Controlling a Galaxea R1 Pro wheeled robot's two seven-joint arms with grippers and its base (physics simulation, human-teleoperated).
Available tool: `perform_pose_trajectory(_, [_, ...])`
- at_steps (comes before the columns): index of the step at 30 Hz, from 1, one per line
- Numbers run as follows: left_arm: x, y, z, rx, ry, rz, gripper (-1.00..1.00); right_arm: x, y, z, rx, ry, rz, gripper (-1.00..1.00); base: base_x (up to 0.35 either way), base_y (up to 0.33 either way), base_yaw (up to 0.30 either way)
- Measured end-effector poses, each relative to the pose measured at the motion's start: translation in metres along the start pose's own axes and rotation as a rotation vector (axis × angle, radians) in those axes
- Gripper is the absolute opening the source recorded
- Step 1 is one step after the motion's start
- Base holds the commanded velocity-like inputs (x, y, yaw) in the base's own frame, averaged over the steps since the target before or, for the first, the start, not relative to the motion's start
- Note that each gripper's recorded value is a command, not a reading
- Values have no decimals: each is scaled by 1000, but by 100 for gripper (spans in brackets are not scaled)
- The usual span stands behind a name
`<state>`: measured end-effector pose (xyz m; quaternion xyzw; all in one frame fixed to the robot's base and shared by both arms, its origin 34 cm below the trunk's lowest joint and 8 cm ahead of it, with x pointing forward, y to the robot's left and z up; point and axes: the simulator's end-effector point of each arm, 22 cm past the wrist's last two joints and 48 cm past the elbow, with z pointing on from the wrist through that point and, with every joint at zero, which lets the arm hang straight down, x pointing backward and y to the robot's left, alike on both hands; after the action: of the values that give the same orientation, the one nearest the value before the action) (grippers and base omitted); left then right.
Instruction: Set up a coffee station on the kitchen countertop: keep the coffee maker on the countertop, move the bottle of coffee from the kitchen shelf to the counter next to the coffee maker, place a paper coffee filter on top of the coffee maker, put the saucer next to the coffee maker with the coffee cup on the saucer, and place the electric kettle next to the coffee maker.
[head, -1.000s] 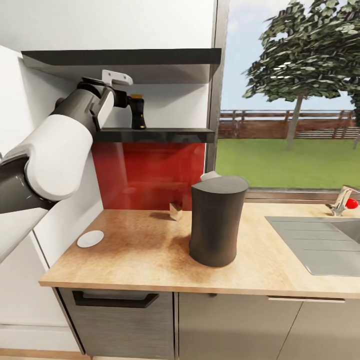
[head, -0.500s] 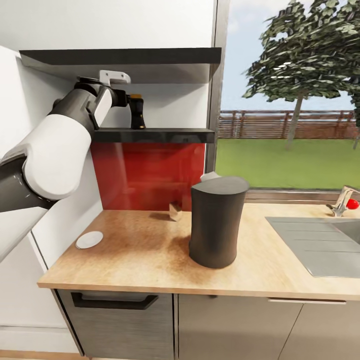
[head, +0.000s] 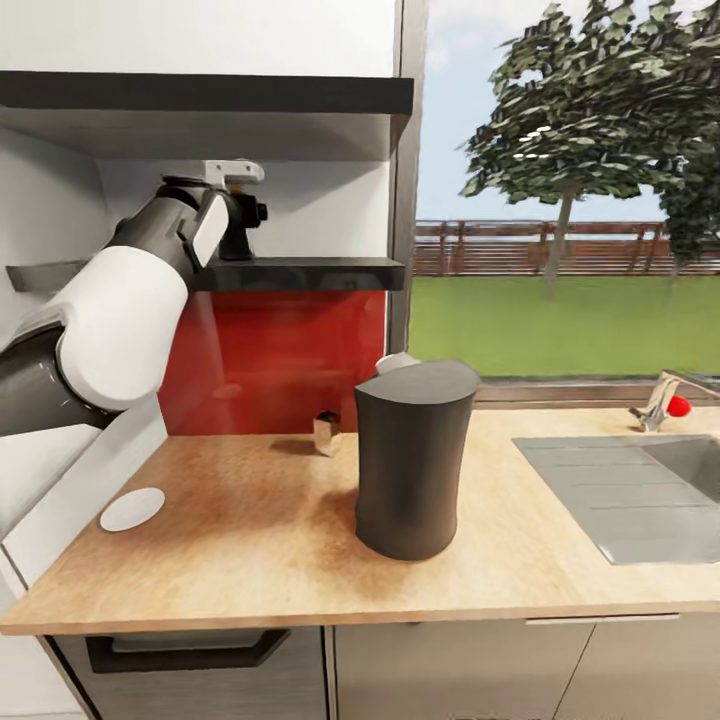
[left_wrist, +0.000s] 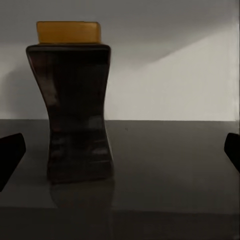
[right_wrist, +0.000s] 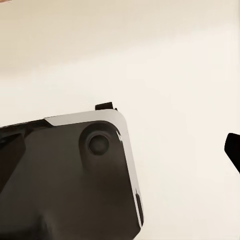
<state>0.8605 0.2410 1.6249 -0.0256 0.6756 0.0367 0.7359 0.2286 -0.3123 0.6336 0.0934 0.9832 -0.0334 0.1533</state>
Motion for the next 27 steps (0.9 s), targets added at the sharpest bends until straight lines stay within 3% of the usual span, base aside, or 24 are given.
perform_pose_trajectory(18, [6, 6, 2, -7, -4, -6, 100, -1, -1, 0, 2, -3, -1, 100, 3, 0, -21])
perform_pose_trajectory(27, [-4, 22, 0, -36, -31, -13, 100, -1, -1, 0, 2, -3, -1, 100, 0, 14, 0])
